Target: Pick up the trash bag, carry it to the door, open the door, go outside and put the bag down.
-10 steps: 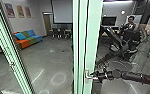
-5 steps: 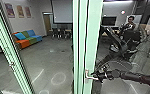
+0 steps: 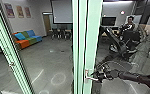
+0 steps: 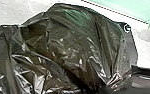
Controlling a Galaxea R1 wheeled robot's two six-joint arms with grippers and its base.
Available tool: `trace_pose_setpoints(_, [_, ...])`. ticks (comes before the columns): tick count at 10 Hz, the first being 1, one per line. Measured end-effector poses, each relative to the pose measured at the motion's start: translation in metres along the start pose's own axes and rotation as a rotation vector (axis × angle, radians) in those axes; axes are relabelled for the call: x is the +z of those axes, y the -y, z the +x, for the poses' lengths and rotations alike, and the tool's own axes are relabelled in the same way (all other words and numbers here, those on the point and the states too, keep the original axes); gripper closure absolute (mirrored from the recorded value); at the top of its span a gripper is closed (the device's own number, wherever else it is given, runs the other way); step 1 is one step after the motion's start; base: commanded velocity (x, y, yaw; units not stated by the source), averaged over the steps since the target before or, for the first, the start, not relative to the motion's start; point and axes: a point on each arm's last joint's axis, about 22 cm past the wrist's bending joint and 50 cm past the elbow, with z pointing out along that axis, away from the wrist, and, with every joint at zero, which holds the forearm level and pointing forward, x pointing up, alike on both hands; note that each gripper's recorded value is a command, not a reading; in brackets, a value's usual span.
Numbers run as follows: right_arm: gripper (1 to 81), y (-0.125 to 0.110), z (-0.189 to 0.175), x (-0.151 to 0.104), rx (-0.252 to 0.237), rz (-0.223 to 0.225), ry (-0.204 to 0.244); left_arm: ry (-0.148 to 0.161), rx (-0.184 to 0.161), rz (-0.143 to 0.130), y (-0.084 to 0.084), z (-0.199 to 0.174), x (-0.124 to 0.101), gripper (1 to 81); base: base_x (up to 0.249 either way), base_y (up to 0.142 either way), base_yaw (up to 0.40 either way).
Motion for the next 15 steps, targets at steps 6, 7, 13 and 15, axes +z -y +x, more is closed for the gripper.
trace_pose_setpoints(6, [1.0,-0.01,-0.004,0.009,0.033,0.012,-0.005,-0.002,0.001,0.027,0.004,0.0,0.005,81.1,0.0,0.0,0.0])
trace_pose_setpoints(7, [1.0,-0.014,-0.006,0.01,0.038,0.012,-0.006,-0.002,0.001,0.029,0.003,0.001,0.006,81.1,0.0,0.0,0.0])
trace_pose_setpoints(13, [1.0,-0.051,-0.026,0.042,0.059,0.005,-0.015,-0.002,0.002,0.027,0.001,0.0,0.007,81.1,0.0,0.0,0.0])
trace_pose_setpoints(15, [1.0,-0.057,-0.025,0.049,0.059,0.004,-0.028,-0.002,0.002,0.027,0.001,0.0,0.007,81.1,0.0,0.0,0.0])
